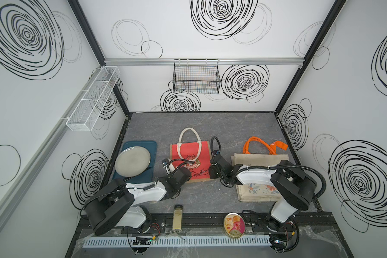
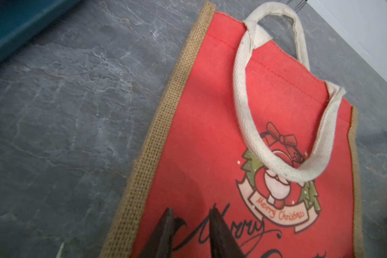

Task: Put away the canvas bag
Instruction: Press the canvas bag at the center of the board.

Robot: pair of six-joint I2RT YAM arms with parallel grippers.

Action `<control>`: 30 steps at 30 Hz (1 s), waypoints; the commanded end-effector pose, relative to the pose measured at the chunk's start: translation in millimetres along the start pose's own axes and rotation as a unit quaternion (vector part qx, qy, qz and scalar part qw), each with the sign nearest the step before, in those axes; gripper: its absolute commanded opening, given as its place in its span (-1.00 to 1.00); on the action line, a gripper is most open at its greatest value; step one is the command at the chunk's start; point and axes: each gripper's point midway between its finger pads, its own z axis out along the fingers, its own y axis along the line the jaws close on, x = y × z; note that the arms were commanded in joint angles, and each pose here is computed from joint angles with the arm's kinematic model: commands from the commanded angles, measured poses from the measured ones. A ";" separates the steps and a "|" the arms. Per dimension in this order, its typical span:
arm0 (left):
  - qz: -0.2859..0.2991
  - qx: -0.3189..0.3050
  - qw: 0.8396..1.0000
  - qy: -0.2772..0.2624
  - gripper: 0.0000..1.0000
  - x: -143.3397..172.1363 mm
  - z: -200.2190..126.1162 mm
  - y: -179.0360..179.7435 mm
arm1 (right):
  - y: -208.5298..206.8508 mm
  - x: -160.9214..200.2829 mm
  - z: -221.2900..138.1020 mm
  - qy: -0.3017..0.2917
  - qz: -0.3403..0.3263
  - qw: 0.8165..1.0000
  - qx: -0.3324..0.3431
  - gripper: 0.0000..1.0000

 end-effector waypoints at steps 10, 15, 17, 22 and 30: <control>-0.078 0.137 0.987 0.027 0.20 -32.2 -33.5 -50.6 | -28.7 32.4 -17.0 0.047 0.013 0.997 0.067 -0.13; -0.139 0.209 0.968 0.027 0.75 -73.6 -52.1 -80.0 | -18.1 8.3 -28.6 0.018 0.012 0.998 0.052 0.37; -0.154 0.216 0.964 0.028 0.75 -81.8 -54.2 -87.7 | -14.2 -4.0 -35.1 0.004 0.009 0.999 0.052 0.45; -0.147 0.159 0.976 0.016 0.43 -86.1 -38.9 -80.5 | 7.9 -37.9 -53.1 -0.041 -0.009 0.999 0.015 0.50; -0.126 0.091 0.987 0.031 -0.25 -54.5 -7.1 -45.8 | 53.7 -83.5 -67.2 -0.093 -0.031 0.993 -0.064 0.67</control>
